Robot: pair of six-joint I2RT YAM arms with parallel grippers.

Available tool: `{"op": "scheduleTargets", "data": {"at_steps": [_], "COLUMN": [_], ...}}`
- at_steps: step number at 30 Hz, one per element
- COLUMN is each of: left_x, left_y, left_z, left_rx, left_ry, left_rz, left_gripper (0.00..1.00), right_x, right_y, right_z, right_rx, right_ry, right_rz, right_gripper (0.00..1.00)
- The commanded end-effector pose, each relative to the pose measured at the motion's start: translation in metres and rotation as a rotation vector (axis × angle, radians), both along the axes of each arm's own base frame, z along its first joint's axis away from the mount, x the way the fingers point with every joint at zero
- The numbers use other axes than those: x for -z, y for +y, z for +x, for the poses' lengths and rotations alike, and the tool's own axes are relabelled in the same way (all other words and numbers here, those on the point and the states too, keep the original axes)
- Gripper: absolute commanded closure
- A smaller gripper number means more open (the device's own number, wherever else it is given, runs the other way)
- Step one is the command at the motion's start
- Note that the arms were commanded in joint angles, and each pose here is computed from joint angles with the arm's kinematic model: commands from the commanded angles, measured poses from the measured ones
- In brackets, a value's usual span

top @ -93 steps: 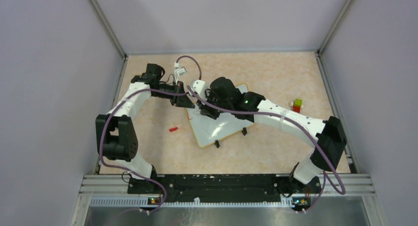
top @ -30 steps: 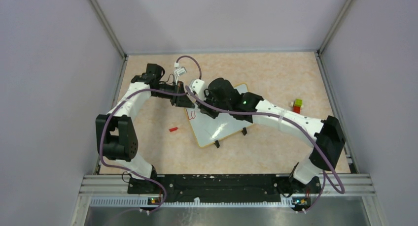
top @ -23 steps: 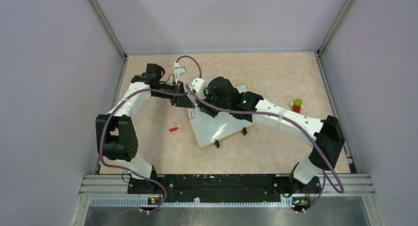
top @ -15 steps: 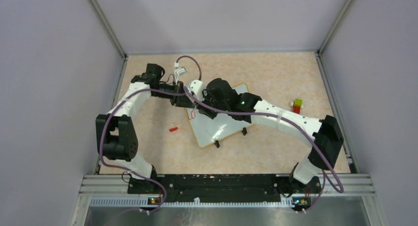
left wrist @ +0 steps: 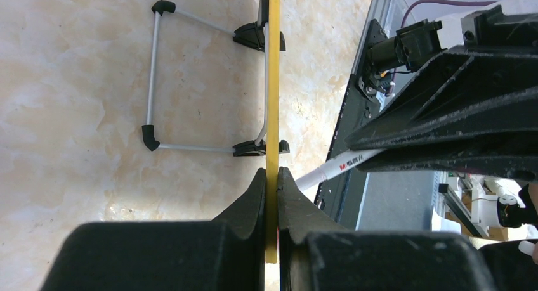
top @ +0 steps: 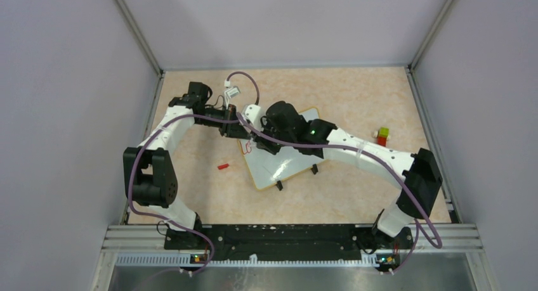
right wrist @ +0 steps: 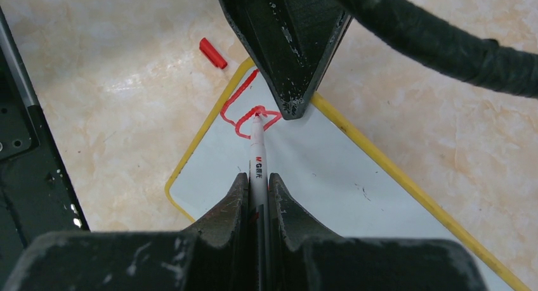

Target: Write a sentence on the whiteboard

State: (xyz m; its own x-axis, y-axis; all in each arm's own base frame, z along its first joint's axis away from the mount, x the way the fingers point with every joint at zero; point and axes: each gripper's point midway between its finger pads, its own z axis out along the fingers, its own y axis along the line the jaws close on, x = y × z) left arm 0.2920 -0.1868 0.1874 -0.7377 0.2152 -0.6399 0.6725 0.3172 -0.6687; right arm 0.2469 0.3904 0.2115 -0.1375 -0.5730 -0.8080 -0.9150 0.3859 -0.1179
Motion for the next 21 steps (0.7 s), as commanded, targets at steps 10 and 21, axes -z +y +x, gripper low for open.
{"op": "scheduleTargets", "data": {"at_steps": [10, 21], "left_x": [-0.011, -0.01], "left_y": [-0.002, -0.002], "left_z": [0.003, 0.002], "left_rx": [0.003, 0.003], "left_ry": [-0.033, -0.036], "left_rz": [-0.001, 0.001], "left_gripper": [1.0, 1.0], "right_x": [-0.034, -0.027], "right_y": [-0.012, -0.002], "right_z": [0.006, 0.015], "right_rx": [0.019, 0.027], "right_ry": [-0.029, -0.034], "right_rz": [0.064, 0.06], "right_gripper": [1.0, 1.0]}}
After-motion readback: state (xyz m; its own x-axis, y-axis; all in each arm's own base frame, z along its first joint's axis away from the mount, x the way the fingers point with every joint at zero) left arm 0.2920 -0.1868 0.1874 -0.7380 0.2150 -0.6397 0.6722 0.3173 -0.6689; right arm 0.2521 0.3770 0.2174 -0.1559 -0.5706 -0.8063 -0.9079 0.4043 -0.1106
